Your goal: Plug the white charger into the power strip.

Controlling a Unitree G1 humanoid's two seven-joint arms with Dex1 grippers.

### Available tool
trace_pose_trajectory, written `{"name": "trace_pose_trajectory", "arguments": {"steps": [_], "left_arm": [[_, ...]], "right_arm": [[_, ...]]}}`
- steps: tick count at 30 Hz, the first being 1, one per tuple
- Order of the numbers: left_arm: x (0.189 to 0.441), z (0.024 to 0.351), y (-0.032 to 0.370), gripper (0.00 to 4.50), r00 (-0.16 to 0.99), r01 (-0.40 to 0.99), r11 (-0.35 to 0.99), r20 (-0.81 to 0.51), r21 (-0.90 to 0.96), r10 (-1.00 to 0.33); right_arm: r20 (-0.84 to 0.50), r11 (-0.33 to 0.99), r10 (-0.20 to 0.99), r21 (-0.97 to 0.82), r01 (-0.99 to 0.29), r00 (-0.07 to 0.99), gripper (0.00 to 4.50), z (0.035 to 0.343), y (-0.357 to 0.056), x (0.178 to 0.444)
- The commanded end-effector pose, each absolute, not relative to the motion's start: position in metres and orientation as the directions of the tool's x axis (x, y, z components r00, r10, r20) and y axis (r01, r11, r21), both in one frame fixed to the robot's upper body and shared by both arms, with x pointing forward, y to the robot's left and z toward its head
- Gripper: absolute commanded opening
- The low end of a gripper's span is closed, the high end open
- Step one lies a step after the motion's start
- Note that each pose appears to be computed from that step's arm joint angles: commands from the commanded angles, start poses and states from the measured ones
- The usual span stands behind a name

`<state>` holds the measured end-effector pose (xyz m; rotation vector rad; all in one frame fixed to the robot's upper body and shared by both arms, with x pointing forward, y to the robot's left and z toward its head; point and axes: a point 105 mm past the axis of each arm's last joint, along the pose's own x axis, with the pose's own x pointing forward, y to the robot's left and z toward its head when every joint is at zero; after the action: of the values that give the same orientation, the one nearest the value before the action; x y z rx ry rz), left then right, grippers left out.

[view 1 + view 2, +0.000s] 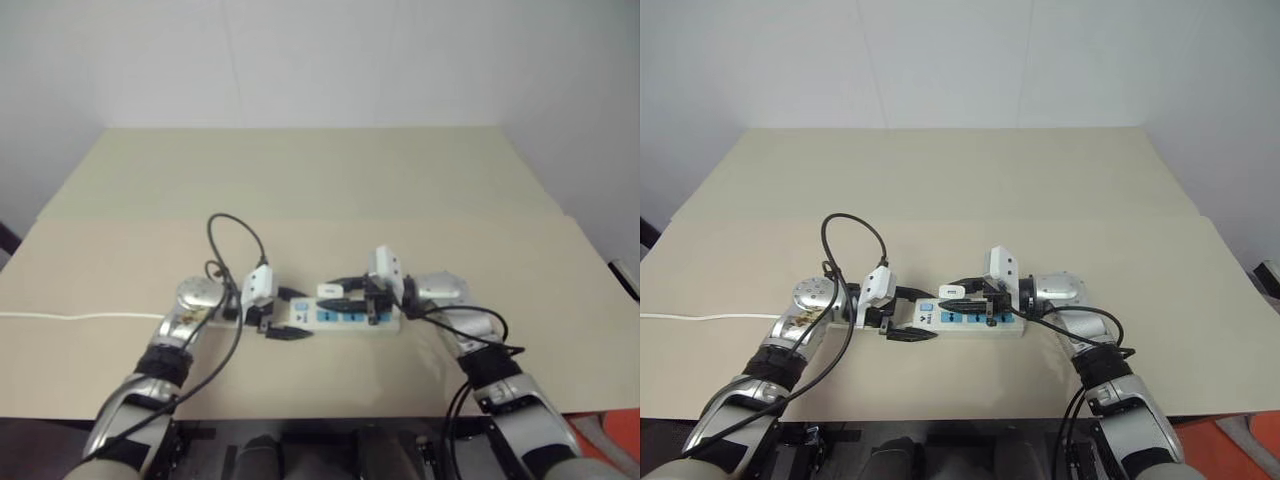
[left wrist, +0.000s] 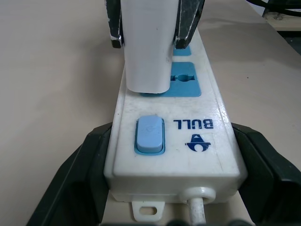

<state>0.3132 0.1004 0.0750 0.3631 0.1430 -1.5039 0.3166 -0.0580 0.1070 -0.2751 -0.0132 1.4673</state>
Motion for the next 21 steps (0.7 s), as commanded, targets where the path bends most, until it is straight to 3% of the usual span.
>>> {"name": "trace_pose_trajectory", "arguments": {"steps": [1, 10, 21], "left_arm": [[0.312, 0.073, 0.113, 3.28, 0.076, 0.990, 0.029, -0.344, 0.141, -0.936], [0.311, 0.074, 0.115, 3.28, 0.083, 0.989, 0.035, -0.345, 0.142, -0.935], [0.311, 0.074, 0.112, 3.28, 0.090, 0.988, 0.043, -0.339, 0.146, -0.936]], "right_arm": [[-0.329, 0.140, 0.932, -0.069, -0.988, 0.155, 1.16, 0.061, -0.095, 0.314], [-0.351, 0.120, 0.927, -0.051, -0.991, 0.130, 1.16, 0.063, -0.101, 0.315], [-0.254, 0.075, 0.964, -0.026, -0.997, 0.079, 1.16, 0.072, -0.043, 0.320]]}}
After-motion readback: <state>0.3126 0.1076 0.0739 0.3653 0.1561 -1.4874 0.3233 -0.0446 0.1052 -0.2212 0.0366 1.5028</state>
